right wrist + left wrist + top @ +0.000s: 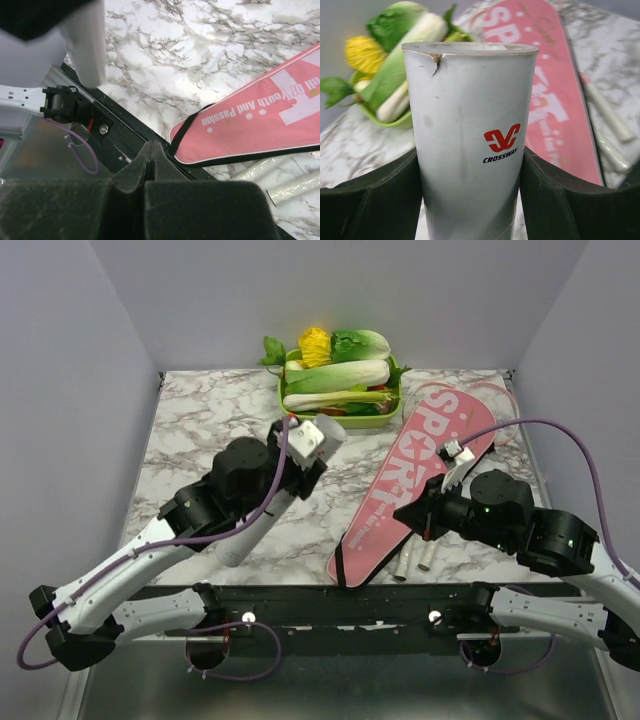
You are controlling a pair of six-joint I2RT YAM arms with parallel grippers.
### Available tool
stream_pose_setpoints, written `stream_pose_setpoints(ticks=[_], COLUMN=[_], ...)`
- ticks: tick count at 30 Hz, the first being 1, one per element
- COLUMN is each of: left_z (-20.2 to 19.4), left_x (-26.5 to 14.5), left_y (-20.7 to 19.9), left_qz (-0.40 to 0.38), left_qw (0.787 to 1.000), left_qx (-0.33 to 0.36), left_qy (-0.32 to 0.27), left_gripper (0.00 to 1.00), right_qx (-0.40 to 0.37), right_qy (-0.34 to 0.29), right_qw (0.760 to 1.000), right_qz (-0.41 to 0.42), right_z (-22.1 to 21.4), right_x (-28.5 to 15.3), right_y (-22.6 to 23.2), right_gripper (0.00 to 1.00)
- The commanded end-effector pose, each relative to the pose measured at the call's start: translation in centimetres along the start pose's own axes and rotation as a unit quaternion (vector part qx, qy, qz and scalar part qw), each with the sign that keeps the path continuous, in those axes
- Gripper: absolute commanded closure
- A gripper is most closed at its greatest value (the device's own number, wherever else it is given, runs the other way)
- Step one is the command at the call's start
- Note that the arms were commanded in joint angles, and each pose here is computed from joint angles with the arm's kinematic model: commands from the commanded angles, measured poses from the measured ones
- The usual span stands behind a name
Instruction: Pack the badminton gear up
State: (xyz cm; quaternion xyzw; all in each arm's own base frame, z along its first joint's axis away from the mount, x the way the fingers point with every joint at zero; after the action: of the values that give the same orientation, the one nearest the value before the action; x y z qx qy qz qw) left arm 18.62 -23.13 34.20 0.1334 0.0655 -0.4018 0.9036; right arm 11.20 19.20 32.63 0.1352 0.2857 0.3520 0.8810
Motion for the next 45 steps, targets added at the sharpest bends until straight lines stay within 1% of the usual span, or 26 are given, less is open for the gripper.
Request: stream_pose_setpoints(ticks=[1,2,4,5,8,10,11,13,14,20,22,24,25,26,27,28,29,31,32,33,35,37,40,43,44,45], left_z=[0.7,0.1,-0.3,-1.9,-3.2,-4.2,-5.5,-7.0,-8.9,-15.9,-17.3,-20.3,-21.2,-23.2,-24.0,-24.9,-26.3,-27.6,-28.5,-28.7,-29.1,-28.9,-26.2,-21.7,-19.3,-18.1], left_x=[1.6,1.6,2.0,2.7,4.3,4.6,5.5,5.4,6.3,7.0,7.3,7.3,7.6,7.4,7.4,7.6,7.8,7.6,7.4,7.3,6.6,6.1,5.5,4.7,4.3,4.2], left_y=[6.7,9.5,12.1,14.5,16.7,19.1,19.8,22.2,22.9,27.4,28.5,29.9,29.9,30.7,30.8,31.0,30.8,31.3,31.3,31.5,32.2,32.9,33.9,34.5,34.3,33.9], left_qz=[0.073,0.108,0.131,0.151,0.138,0.169,0.165,0.179,0.178,0.207,0.213,0.221,0.209,0.214,0.214,0.216,0.216,0.234,0.24,0.245,0.257,0.265,0.283,0.295,0.297,0.292], left_qw=[0.997,0.993,0.989,0.984,0.985,0.978,0.976,0.969,0.964,0.935,0.929,0.913,0.91,0.899,0.894,0.891,0.885,0.878,0.873,0.871,0.866,0.865,0.871,0.885,0.892,0.897], left_qx=[0.013,0.009,0.006,-0.012,-0.046,-0.062,-0.075,-0.1,-0.114,-0.157,-0.184,-0.229,-0.246,-0.272,-0.282,-0.29,-0.297,-0.299,-0.3,-0.298,-0.302,-0.306,-0.299,-0.29,-0.282,-0.277], left_qy=[0.031,0.044,0.064,0.09,0.095,0.101,0.118,0.14,0.164,0.241,0.24,0.255,0.259,0.27,0.274,0.273,0.285,0.293,0.301,0.303,0.305,0.295,0.268,0.216,0.192,0.183], left_gripper=[1.0,1.0,1.0,1.0,1.0,1.0,1.0,1.0,1.0,1.0,0.99,0.96,0.95,0.93,0.9,0.89,0.89,0.82,0.72,0.03,0.01,0.01,0.01,0.01,0.01,0.01], right_qx=[-0.002,-0.001,0.0,0.0,0.004,0.007,0.008,0.014,0.018,0.036,0.043,0.049,0.049,0.051,0.052,0.053,0.054,0.054,0.054,0.055,0.056,0.058,0.059,0.059,0.059,0.057], right_qy=[0.018,0.018,0.024,0.026,0.049,0.056,0.065,0.069,0.073,0.096,0.101,0.106,0.111,0.111,0.112,0.112,0.111,0.11,0.11,0.112,0.113,0.115,0.12,0.125,0.125,0.126], right_qw=[0.999,0.999,0.999,0.999,0.998,0.998,0.997,0.997,0.997,0.995,0.994,0.993,0.993,0.992,0.992,0.992,0.992,0.993,0.992,0.992,0.992,0.992,0.991,0.99,0.99,0.99], right_qz=[-0.028,-0.029,-0.029,-0.029,-0.028,-0.023,-0.028,-0.022,-0.02,0.001,0.001,0.006,0.005,0.006,0.003,0.001,-0.001,-0.003,-0.005,-0.006,-0.004,-0.003,-0.003,0.0,0.002,0.001], right_z=[-1.6,-1.8,-2.4,-2.6,-4.0,-4.5,-5.0,-5.2,-5.4,-6.4,-6.9,-7.2,-7.5,-7.6,-7.8,-7.9,-8.0,-8.1,-8.1,-8.2,-8.3,-8.5,-8.9,-9.2,-9.2,-9.2], right_x=[0.4,0.4,0.7,0.9,1.9,2.3,2.8,3.1,3.3,4.2,4.5,4.5,4.6,4.5,4.5,4.4,4.4,4.3,4.4,4.5,4.6,4.8,5.2,5.5,5.6,5.6], right_y=[-1.3,-1.5,-1.7,-1.7,-1.9,-1.8,-2.0,-1.7,-1.6,-0.8,-0.9,-0.8,-0.9,-1.0,-1.1,-1.2,-1.4,-1.5,-1.6,-1.6,-1.5,-1.5,-1.5,-1.5,-1.4,-1.5], right_gripper=[0.99,0.99,0.99,0.99,0.99,0.99,0.99,0.99,0.99,0.99,0.93,0.9,0.85,0.82,0.8,0.77,0.76,0.74,0.73,0.73,0.69,0.68,0.67,0.66,0.67,0.67])
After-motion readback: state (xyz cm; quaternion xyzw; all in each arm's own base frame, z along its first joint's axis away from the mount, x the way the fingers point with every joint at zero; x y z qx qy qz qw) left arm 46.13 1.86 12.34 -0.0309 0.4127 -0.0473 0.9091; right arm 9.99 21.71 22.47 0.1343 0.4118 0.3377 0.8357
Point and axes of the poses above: each gripper's point midway between its finger pads, its own x axis out along the fingers, its own y axis along the line the jaws close on, z = x × y, the point moved 3 cm from there along -x, back along the fingers, and after that the axes turned 1 degree about x, right-handed, at the moved point
